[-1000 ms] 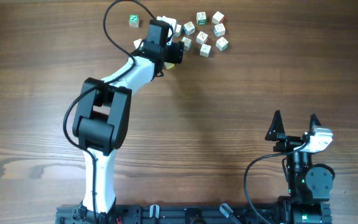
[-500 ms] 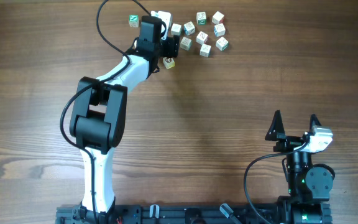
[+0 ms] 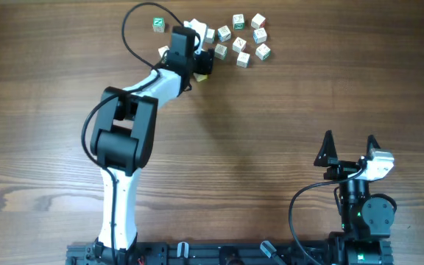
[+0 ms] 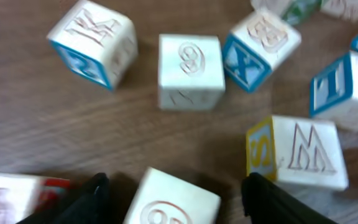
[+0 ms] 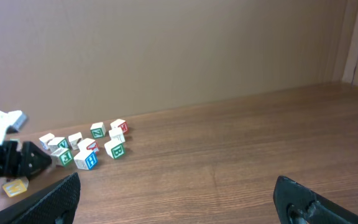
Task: Form a horizontal line
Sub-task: 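Lower the left gripper and grasp a white letter block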
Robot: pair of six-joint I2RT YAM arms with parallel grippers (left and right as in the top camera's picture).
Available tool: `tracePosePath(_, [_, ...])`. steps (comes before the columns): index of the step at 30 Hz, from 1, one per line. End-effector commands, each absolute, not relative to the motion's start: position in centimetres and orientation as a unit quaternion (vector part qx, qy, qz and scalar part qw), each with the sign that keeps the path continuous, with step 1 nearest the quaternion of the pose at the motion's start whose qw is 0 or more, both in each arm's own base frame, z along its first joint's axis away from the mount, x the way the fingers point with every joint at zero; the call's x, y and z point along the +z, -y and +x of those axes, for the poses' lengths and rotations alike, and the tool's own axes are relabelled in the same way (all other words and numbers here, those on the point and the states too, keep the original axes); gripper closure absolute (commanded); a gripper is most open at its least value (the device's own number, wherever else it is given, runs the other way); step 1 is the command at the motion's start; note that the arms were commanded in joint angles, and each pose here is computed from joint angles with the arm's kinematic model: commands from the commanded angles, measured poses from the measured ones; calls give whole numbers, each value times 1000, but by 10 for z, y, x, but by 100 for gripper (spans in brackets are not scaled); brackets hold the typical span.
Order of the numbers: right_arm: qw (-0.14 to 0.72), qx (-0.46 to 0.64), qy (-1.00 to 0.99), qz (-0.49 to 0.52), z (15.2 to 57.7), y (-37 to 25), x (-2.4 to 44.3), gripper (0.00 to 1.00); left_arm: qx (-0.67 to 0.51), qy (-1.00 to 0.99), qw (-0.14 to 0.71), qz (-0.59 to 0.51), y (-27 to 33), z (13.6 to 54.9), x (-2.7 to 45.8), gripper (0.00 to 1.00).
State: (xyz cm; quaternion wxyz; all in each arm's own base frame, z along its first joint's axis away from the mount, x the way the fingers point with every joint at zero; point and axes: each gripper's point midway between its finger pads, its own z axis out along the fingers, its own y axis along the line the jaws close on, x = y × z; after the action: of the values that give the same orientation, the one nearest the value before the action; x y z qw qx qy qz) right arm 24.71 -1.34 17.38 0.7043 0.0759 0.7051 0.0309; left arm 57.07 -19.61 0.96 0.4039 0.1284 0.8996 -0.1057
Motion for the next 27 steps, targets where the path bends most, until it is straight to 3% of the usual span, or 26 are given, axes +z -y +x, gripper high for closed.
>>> tracePosePath(1, [708, 28, -702, 66, 247, 12, 176, 0, -115, -895, 407, 143, 207, 572, 12, 34])
tracePosePath(9, [708, 28, -702, 66, 247, 12, 176, 0, -115, -893, 411, 143, 207, 573, 13, 49])
tracePosePath(12, [708, 28, -702, 66, 247, 12, 176, 0, -99, -895, 414, 135, 201, 576, 13, 72])
tracePosePath(15, [708, 28, -702, 66, 247, 12, 176, 0, -87, -895, 418, 129, 197, 578, 14, 84])
tracePosePath(27, [708, 28, -702, 66, 247, 12, 176, 0, -96, -877, 454, 124, 200, 583, 65, 82])
